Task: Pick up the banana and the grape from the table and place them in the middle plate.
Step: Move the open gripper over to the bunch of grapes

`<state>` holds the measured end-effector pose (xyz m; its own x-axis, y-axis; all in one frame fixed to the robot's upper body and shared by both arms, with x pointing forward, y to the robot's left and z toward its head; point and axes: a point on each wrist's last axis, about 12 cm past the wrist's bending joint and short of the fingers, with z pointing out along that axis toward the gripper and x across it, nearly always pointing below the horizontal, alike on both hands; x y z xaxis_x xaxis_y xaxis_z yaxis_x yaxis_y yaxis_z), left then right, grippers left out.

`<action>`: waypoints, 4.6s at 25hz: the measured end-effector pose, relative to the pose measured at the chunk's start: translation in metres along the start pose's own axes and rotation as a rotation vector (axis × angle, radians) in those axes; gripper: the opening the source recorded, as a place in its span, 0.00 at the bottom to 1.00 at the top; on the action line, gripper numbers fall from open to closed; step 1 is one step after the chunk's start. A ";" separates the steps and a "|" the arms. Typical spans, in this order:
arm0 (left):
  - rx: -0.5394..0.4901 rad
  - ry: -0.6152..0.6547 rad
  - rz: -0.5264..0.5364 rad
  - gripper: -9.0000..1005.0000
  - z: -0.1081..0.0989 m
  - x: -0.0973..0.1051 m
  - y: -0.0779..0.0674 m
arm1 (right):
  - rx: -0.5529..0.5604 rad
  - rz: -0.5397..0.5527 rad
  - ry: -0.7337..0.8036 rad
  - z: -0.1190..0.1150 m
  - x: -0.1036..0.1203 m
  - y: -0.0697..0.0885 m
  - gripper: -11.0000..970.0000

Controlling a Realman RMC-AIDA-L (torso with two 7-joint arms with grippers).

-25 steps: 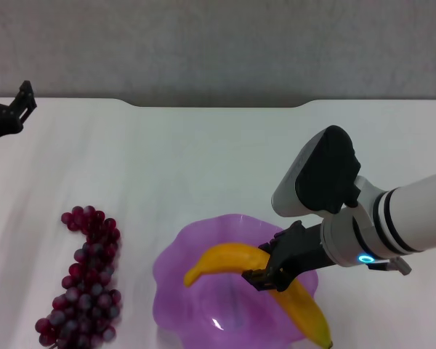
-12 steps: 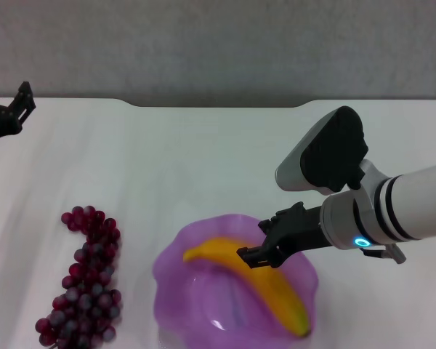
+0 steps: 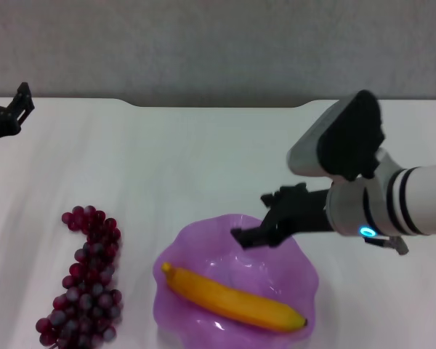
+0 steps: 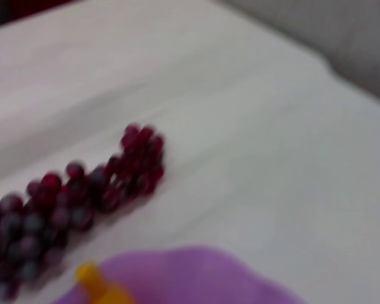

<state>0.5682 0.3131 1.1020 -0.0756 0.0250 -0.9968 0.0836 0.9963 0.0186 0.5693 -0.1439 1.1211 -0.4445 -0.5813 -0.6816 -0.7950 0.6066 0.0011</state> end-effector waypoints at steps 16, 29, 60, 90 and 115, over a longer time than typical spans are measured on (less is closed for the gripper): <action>0.027 0.005 0.006 0.74 -0.002 0.001 -0.007 | 0.573 0.393 -0.537 -0.061 0.063 -0.067 0.89; 0.063 0.004 0.010 0.74 -0.007 -0.002 -0.018 | 0.905 0.680 -0.476 -0.094 0.171 -0.107 0.89; 0.161 0.940 0.255 0.74 -0.016 -0.078 -0.073 | 0.864 0.672 -0.442 -0.087 0.169 -0.109 0.89; 0.330 1.200 0.245 0.73 0.008 -0.032 -0.095 | 0.835 0.669 -0.423 -0.081 0.164 -0.113 0.89; 0.311 1.235 0.243 0.50 0.016 -0.013 -0.089 | 0.803 0.672 -0.395 -0.072 0.162 -0.115 0.89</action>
<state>0.5780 0.2227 1.1121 -0.8730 0.4262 -0.2372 0.4380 0.8990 0.0034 0.5593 -0.3465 1.0632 -0.4080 0.1225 -0.9047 0.1179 0.9897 0.0809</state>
